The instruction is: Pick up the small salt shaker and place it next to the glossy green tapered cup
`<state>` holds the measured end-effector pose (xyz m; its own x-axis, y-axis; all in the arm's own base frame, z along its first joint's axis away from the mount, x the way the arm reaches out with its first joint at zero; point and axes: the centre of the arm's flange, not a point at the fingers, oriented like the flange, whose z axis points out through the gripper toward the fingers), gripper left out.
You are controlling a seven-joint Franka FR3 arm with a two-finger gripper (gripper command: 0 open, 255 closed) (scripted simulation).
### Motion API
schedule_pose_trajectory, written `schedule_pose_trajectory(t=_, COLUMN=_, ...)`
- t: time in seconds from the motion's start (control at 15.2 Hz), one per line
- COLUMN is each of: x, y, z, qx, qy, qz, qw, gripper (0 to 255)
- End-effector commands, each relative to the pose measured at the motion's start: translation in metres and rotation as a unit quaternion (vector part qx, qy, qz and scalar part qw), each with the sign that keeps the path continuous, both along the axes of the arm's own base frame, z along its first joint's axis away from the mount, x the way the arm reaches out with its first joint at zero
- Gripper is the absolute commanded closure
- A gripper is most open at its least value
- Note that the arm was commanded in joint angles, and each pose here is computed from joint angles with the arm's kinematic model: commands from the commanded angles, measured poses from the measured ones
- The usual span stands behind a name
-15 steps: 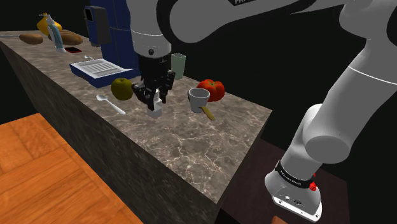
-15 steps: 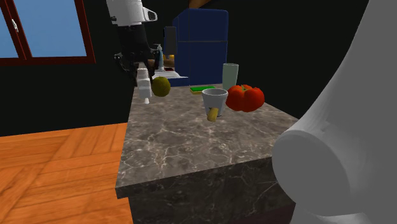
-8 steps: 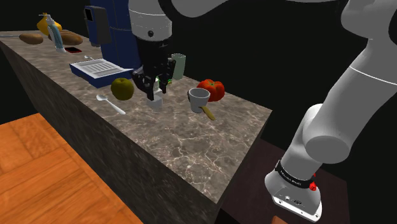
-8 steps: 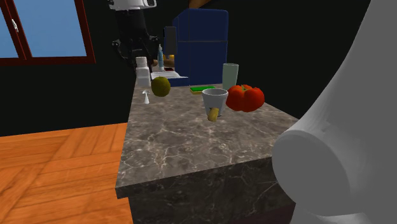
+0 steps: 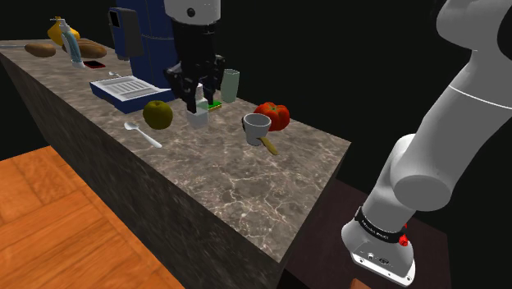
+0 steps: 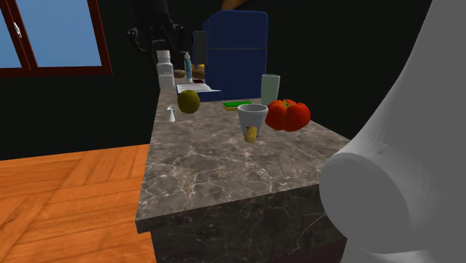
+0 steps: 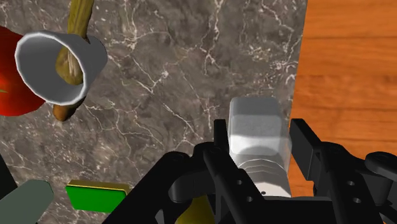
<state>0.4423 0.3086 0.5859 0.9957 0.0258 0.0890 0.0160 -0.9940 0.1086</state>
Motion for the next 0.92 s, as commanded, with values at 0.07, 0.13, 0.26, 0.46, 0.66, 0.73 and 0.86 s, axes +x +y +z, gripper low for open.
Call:
schedule_pose_trajectory(t=0.07, x=-0.001, y=-0.002, z=0.018, qx=0.000, qy=0.000, qz=0.000, qw=1.0000, gripper=255)
schedule_pose_trajectory(t=0.13, x=-0.001, y=-0.002, z=0.023, qx=0.000, qy=0.000, qz=0.000, qw=1.0000, gripper=255)
schedule_pose_trajectory(t=0.26, x=-0.001, y=-0.002, z=0.033, qx=0.000, qy=0.000, qz=0.000, qw=1.0000, gripper=255)
schedule_pose_trajectory(t=0.46, x=-0.001, y=-0.002, z=0.049, qx=0.000, qy=0.000, qz=0.000, qw=1.0000, gripper=255)
schedule_pose_trajectory(t=0.66, x=0.011, y=-0.025, z=0.053, qx=0.000, qy=0.000, qz=0.000, qw=1.0000, gripper=255)
schedule_pose_trajectory(t=0.73, x=0.018, y=-0.036, z=0.053, qx=0.000, qy=0.000, qz=0.000, qw=1.0000, gripper=255)
schedule_pose_trajectory(t=0.86, x=0.031, y=-0.059, z=0.053, qx=0.000, qy=0.000, qz=0.000, qw=1.0000, gripper=255)
